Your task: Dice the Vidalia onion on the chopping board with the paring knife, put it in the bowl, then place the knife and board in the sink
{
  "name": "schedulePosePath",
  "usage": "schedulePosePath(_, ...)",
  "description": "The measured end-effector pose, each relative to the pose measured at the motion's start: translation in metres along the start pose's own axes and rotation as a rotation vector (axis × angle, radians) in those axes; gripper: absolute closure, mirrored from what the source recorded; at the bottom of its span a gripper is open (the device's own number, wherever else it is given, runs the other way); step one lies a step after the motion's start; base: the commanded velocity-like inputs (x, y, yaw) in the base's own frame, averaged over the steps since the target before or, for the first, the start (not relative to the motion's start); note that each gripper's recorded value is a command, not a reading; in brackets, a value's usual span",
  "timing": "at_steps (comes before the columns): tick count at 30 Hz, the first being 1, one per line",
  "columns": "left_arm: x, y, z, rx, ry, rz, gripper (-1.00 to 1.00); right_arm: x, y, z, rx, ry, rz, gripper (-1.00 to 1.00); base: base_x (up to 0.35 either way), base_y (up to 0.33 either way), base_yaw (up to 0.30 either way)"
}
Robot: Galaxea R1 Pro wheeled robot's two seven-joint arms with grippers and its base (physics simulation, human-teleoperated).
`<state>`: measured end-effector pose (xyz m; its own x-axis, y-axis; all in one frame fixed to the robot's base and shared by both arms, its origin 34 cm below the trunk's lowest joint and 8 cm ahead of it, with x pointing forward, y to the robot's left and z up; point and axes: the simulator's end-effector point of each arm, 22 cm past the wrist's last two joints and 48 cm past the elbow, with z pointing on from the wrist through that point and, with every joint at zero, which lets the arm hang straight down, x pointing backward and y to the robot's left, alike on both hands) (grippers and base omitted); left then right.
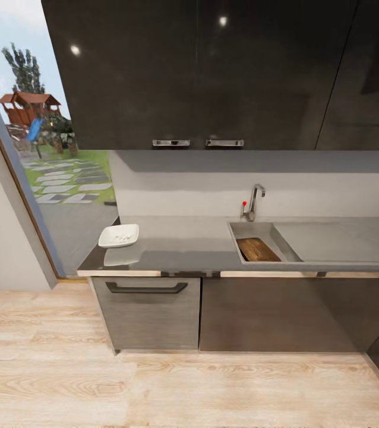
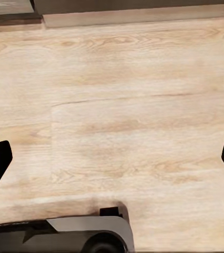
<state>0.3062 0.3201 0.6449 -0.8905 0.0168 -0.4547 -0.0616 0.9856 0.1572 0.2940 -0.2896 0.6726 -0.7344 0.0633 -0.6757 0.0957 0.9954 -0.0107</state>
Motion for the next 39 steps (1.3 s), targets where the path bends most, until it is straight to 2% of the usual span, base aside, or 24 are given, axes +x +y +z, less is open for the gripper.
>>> schedulePosePath(7, 0.0, 0.0, 0.0, 0.0, 0.001, 0.0, -1.0, 0.001, -0.002, 0.0, 0.003, 0.006, 0.0, -1.0, -0.004, 0.0, 0.0)
schedulePosePath(15, 0.001, 0.001, 0.0, -0.002, 0.002, 0.0, -1.0, 0.005, -0.009, 0.0, 0.042, 0.02, 0.003, -1.0, 0.0, 0.0, 0.0)
schedulePosePath(16, 0.001, 0.001, 0.0, -0.002, 0.002, 0.0, -1.0, 0.009, -0.01, -0.001, 0.044, 0.041, 0.004, -1.0, 0.0, 0.0, 0.0)
schedulePosePath(19, 0.003, 0.002, 0.0, -0.006, 0.012, 0.0, -1.0, 0.054, -0.012, -0.007, 0.045, 0.246, 0.006, -1.0, 0.0, 0.0, 0.0)
schedulePosePath(20, 0.007, 0.005, 0.0, -0.01, 0.029, 0.002, -1.0, 0.073, -0.013, -0.013, 0.047, 0.339, 0.008, -1.0, 0.0, 0.0, 0.0)
schedulePosePath(21, 0.013, 0.008, 0.0, -0.015, 0.054, 0.006, -1.0, 0.084, -0.017, -0.017, 0.051, 0.391, 0.007, -1.0, 0.0, 0.0, 0.0)
schedulePosePath(22, 0.028, 0.017, -0.001, -0.025, 0.117, 0.015, -1.0, 0.094, -0.025, -0.021, 0.059, 0.445, 0.003, -1.0, 0.0, 0.0, 0.0)
schedulePosePath(25, 0.074, 0.031, -0.012, -0.036, 0.297, 0.039, -1.0, 0.103, -0.035, -0.027, 0.072, 0.497, -0.003, -1.0, 0.0, 0.0, 0.0)
schedulePosePath(27, 0.099, 0.031, -0.021, -0.033, 0.359, 0.047, -1.0, 0.105, -0.037, -0.028, 0.076, 0.505, -0.004, -1.0, 0.0, 0.0, 0.0)
schedulePosePath(30, 0.122, 0.019, -0.032, -0.017, 0.409, 0.05, -1.0, 0.104, -0.039, -0.027, 0.082, 0.506, -0.008, -1.0, 0.0, 0.0, 0.0)
schedulePosePath(34, 0.127, 0.013, -0.035, -0.008, 0.42, 0.051, -1.0, 0.096, -0.035, -0.022, 0.083, 0.478, -0.004, -1.0, 0.0, 0.0, 0.0)
schedulePosePath(39, 0.119, 0.008, -0.031, 0.002, 0.395, 0.05, -1.0, 0.087, -0.003, -0.015, 0.047, 0.439, 0.014, -1.0, 0.0, 0.0, 0.0)
